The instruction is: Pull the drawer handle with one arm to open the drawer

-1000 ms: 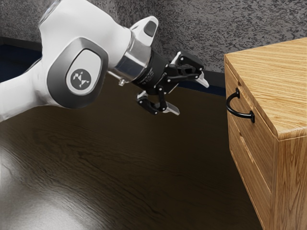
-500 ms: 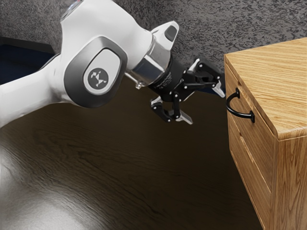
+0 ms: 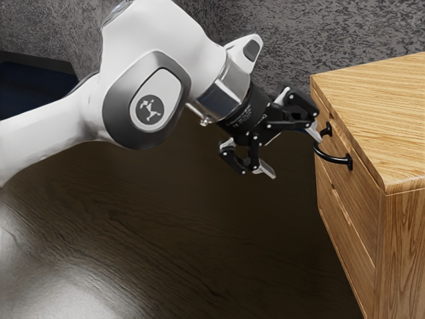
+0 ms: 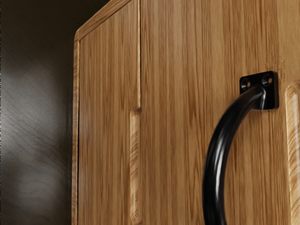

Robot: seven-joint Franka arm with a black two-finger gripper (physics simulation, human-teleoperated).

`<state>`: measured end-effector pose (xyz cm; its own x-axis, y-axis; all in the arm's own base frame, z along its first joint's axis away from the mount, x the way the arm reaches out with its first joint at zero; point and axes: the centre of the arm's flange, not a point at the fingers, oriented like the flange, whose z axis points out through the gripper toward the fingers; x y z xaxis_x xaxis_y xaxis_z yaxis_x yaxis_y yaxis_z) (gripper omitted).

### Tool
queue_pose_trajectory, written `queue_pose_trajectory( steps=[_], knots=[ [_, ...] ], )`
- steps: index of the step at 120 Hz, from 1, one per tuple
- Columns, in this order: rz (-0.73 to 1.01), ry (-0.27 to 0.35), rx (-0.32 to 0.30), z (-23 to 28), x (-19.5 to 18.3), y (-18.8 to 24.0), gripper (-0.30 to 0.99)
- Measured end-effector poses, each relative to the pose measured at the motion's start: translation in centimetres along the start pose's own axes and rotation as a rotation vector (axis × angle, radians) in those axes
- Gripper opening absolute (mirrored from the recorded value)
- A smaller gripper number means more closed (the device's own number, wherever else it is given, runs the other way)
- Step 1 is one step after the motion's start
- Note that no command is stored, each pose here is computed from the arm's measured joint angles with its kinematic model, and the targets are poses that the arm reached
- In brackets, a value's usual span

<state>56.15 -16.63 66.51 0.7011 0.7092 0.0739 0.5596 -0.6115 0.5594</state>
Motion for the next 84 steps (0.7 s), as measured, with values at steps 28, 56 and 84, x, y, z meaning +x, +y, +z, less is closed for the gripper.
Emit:
queue_pose_trajectory(
  steps=[28, 56, 84],
  knots=[
    [-0.012, 0.001, 0.009, 0.6, 0.7, -0.1, 0.69],
    [-0.026, 0.010, 0.009, 1.1, 1.9, 0.2, 0.69],
    [-0.039, 0.016, 0.012, 1.0, 2.6, -0.2, 0.69]
  ],
)
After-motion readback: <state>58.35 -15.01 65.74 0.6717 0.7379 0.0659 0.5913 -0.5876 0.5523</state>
